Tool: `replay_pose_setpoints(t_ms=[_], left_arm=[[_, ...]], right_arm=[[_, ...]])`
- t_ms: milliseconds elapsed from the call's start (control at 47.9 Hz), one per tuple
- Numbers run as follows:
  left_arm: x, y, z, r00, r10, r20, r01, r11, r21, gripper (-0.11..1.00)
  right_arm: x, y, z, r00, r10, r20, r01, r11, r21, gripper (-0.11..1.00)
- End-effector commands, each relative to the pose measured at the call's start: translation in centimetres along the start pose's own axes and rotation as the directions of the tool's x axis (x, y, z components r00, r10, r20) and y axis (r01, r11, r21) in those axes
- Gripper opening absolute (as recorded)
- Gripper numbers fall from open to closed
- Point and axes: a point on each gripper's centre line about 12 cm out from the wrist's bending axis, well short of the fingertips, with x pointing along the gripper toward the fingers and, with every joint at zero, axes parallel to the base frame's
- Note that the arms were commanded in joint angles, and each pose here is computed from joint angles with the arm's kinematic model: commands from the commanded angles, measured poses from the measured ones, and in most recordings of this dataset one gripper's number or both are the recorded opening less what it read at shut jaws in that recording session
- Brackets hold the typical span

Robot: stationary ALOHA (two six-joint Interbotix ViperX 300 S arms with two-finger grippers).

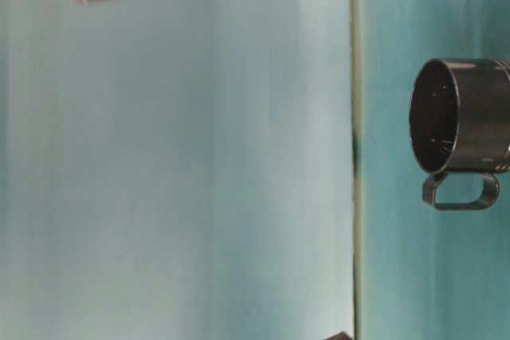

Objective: Put the paper cup into the moved cup holder.

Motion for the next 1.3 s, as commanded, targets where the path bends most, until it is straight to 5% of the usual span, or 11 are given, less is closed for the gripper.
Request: replay_pose_setpoints(t_ms=[0,209,982,1128,1274], left_arm=[[-0.3,-0.1,0.6,1.000,-0.003,0.026,0.003,1.000,0.002,0.82],[-0.2,-0.1,0.5,1.000,-0.003,0.023,0.003,1.000,0.000,0.82],[0.1,0.0,0.2,1.000,0.001,0.006,-0.001,1.000,-0.004,0.82],[0.1,0.0,0.2,1.000,0.001,0.006,-0.001,1.000,-0.005,0.82],[0.1,0.0,0.2,1.000,0.000,0.006,0.000,1.000,-0.005,0.82]], right_arm=[[0.5,0.1,0.8,1.000,-0.006,-0.008,0.006,1.000,0.010,0.87],[3.3,-0.2,-0.4,0.995,-0.030,-0.100,0.031,0.999,0.006,0.87],[5.3,-1.0,-1.1,0.992,-0.046,-0.119,0.047,0.999,0.007,0.85],[5.3,-1.0,-1.1,0.992,-0.043,-0.121,0.045,0.999,0.014,0.72],[5.3,-0.9,-1.1,0.992,-0.038,-0.120,0.041,0.999,0.024,0.38]])
